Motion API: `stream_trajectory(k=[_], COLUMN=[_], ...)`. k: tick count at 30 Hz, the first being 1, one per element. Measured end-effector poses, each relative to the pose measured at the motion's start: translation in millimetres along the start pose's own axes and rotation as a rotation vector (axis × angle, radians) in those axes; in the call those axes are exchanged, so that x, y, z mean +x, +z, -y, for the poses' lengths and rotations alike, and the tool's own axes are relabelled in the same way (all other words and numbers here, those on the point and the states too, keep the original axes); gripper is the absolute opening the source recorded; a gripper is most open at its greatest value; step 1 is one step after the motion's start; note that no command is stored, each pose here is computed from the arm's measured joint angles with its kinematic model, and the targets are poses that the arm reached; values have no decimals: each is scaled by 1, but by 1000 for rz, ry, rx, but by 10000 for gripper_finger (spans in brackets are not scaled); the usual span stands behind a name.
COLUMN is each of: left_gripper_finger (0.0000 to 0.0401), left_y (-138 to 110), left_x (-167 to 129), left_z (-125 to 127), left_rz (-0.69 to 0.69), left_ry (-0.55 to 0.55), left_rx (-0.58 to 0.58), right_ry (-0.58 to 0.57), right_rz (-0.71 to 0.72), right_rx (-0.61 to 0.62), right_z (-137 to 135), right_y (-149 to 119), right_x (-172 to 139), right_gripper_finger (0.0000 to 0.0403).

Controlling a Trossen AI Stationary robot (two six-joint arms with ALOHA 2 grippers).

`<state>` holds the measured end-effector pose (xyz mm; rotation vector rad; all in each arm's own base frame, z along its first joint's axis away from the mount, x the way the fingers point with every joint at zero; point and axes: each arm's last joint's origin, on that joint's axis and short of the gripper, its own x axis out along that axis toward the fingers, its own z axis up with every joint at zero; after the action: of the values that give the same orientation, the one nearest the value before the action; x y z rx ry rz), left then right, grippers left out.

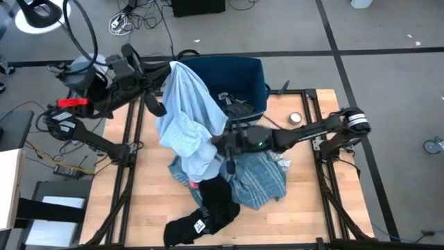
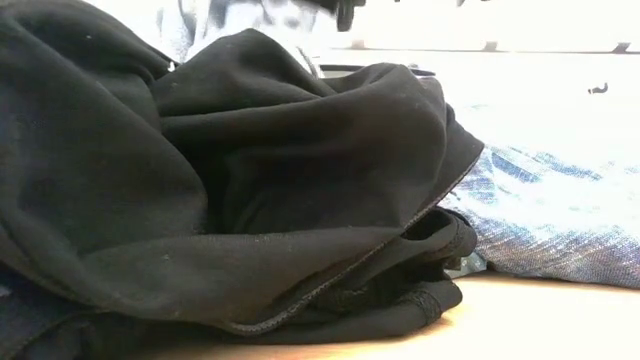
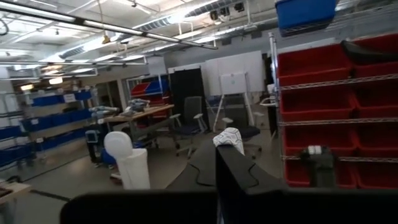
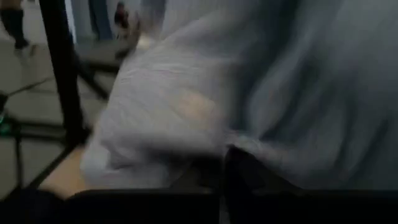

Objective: Sort clothes
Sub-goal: Put the light blue shirt into the blue laundry organizer

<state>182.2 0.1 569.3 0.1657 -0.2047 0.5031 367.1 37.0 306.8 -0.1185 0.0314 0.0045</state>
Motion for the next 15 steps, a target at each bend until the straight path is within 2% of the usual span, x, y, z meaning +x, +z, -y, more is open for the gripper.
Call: stream_trajectory(k=[7, 15], left_gripper_finger=[0, 0], left_y=[-13, -19], left_x=[4, 8], left_z=[-7, -16], left_rz=[-111, -151], left_ry=[31, 82], left_rx=[65, 44], right_ry=[-97, -292], right_rz=[176, 408], right_rx=[-130, -193], right_z=[34, 90], right_y=[85, 176], right_x=[-36, -95], right_gripper_finger=[2, 1])
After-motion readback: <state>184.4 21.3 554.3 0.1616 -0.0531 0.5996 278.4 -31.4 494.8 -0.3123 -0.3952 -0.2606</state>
